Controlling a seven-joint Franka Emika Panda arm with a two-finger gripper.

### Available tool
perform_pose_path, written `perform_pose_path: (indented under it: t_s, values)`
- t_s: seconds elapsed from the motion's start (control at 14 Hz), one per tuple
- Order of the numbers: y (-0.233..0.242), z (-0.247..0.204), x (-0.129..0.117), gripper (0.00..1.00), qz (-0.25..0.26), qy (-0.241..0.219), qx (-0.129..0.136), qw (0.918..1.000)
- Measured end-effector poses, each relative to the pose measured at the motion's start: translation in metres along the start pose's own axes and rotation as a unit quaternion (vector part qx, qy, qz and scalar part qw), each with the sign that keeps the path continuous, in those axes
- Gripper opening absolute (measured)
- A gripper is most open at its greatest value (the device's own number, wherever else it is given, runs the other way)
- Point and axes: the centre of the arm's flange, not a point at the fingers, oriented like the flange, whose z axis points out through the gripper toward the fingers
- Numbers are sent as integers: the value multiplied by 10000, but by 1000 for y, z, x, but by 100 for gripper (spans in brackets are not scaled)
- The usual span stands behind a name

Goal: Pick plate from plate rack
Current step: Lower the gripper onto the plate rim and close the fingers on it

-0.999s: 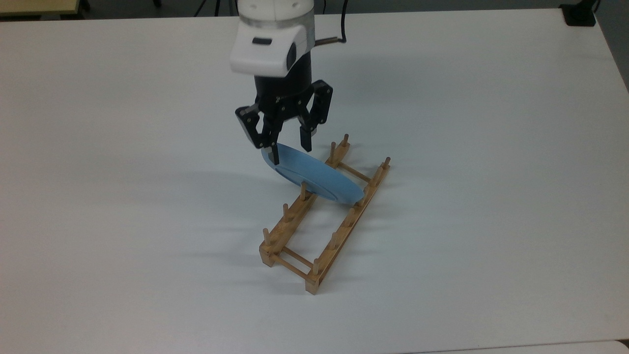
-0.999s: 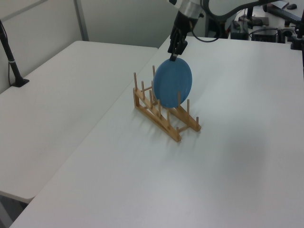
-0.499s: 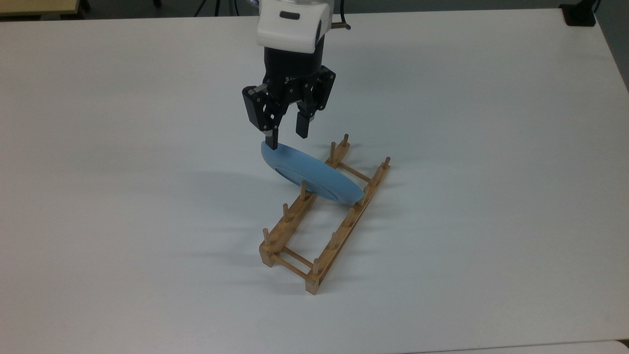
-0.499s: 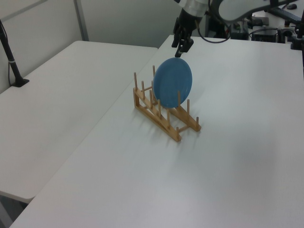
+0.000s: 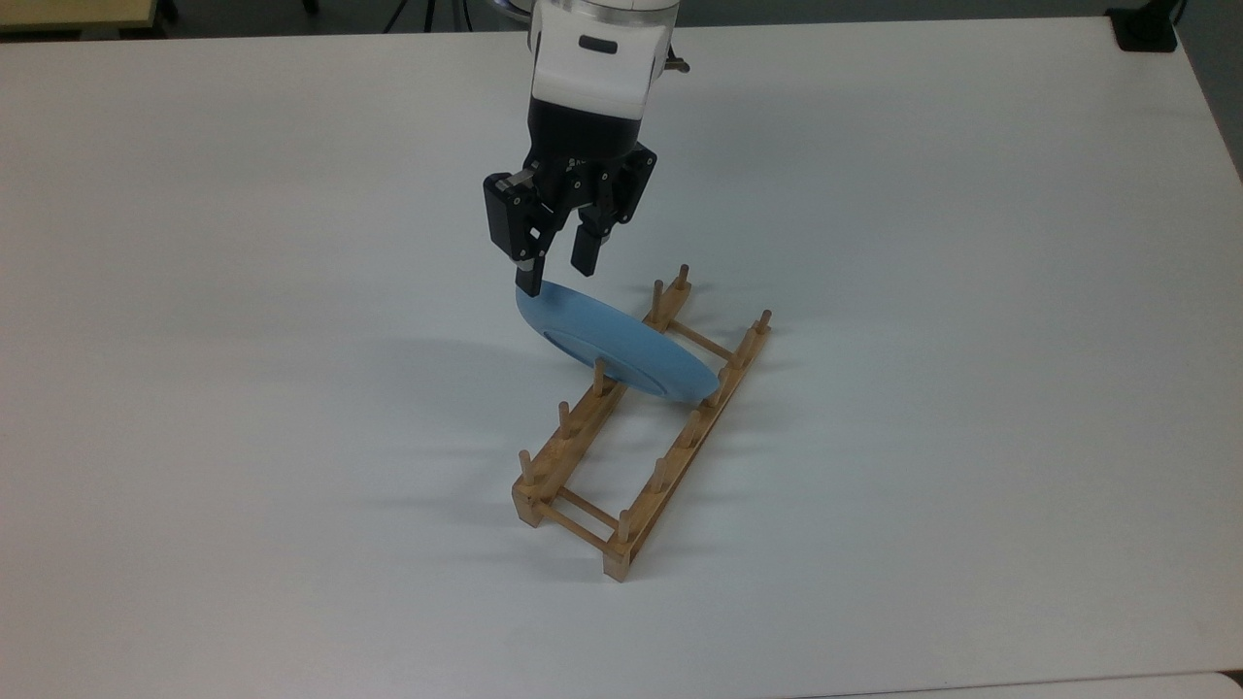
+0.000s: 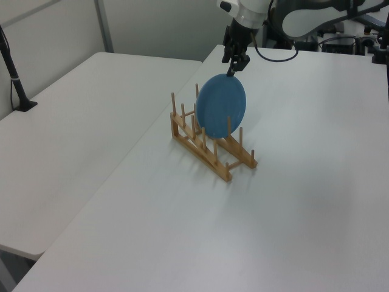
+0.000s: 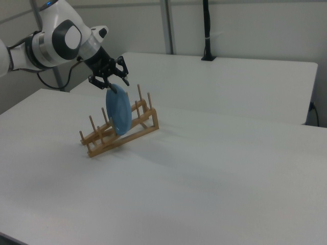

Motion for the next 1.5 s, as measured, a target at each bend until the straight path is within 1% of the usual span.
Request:
perform_pose_path:
  t_s: [0.29,0.43,0.64,0.78,0.93,1.0,1.07,1.14,1.21,1.43,1.5]
  values:
    - [-3,6,-2,46,6,-72,-33,10000]
    - [-7,11,1,46,5,-82,-51,10000]
    - [-14,22,7,45,122,-102,-309,9994]
    - [-18,33,11,42,210,-87,-454,9987]
    - [-19,35,12,39,240,-75,-466,9986]
    - [-19,34,12,32,249,-63,-473,9986]
    - [-18,32,12,21,257,-51,-478,9985]
    - [-18,31,12,14,270,-42,-482,9985]
    - [-18,31,12,14,271,-38,-483,9985]
    - [-18,29,13,7,281,-27,-486,9984]
    - [-17,27,13,7,289,-13,-494,9984]
